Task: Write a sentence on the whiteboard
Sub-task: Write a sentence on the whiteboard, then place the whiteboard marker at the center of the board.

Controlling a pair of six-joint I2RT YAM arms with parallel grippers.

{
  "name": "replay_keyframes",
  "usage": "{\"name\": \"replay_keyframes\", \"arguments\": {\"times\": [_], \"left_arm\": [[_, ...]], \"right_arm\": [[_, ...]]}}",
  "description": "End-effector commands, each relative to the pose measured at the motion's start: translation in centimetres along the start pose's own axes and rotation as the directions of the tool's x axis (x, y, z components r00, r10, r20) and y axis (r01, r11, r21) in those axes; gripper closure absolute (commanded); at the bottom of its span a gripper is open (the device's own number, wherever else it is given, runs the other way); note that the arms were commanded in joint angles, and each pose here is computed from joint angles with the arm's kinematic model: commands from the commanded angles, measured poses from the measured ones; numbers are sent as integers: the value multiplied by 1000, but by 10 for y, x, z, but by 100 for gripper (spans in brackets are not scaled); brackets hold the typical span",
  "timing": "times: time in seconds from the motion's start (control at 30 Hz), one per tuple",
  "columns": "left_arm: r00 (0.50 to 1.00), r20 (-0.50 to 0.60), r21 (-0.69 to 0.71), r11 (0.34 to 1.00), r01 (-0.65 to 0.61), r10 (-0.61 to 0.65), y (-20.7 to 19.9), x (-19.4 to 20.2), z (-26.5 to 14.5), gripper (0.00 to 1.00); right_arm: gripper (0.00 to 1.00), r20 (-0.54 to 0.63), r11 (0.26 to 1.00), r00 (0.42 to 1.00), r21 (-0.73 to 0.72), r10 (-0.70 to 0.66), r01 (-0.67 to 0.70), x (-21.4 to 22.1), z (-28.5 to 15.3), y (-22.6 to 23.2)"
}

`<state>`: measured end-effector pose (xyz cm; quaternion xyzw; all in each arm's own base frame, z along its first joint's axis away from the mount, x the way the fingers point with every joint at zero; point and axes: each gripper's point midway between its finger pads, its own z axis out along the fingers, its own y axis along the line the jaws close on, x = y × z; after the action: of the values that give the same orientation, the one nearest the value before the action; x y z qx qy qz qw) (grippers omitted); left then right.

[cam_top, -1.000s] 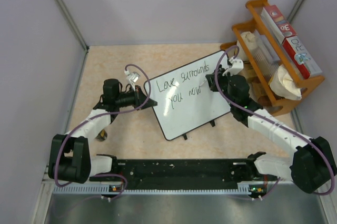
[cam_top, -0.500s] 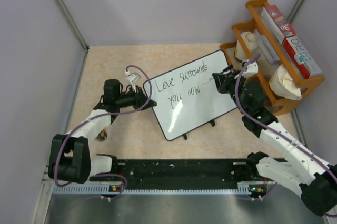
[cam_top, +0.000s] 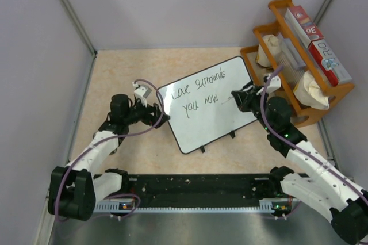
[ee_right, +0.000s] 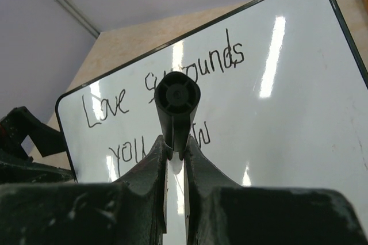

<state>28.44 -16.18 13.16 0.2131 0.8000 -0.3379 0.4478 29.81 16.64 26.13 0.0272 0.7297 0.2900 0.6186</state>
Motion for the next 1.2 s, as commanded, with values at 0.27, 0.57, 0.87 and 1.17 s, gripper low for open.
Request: {"name": "replay_keyframes", "arguments": {"times": [0.27,0.57,0.87,1.17], "left_arm": [[954,296,-213,977,28,37,4,-59,-42,1],[891,453,-340,931,136,35,13,-82,-78,1],[859,510,-343,926,159,41,6,-96,-93,1],[869,493,-294,948,119,44,-7,-102,-90,1]], "right_arm": [[100,-173,997,983,-32,60,-66,47,-37,-4],[100,-363,974,904,99,224,-202,119,-79,-30],[100,-478,923,795,275,374,-269,175,-102,-54],[100,-502,891,754,383,423,-245,191,-101,-71]]}}
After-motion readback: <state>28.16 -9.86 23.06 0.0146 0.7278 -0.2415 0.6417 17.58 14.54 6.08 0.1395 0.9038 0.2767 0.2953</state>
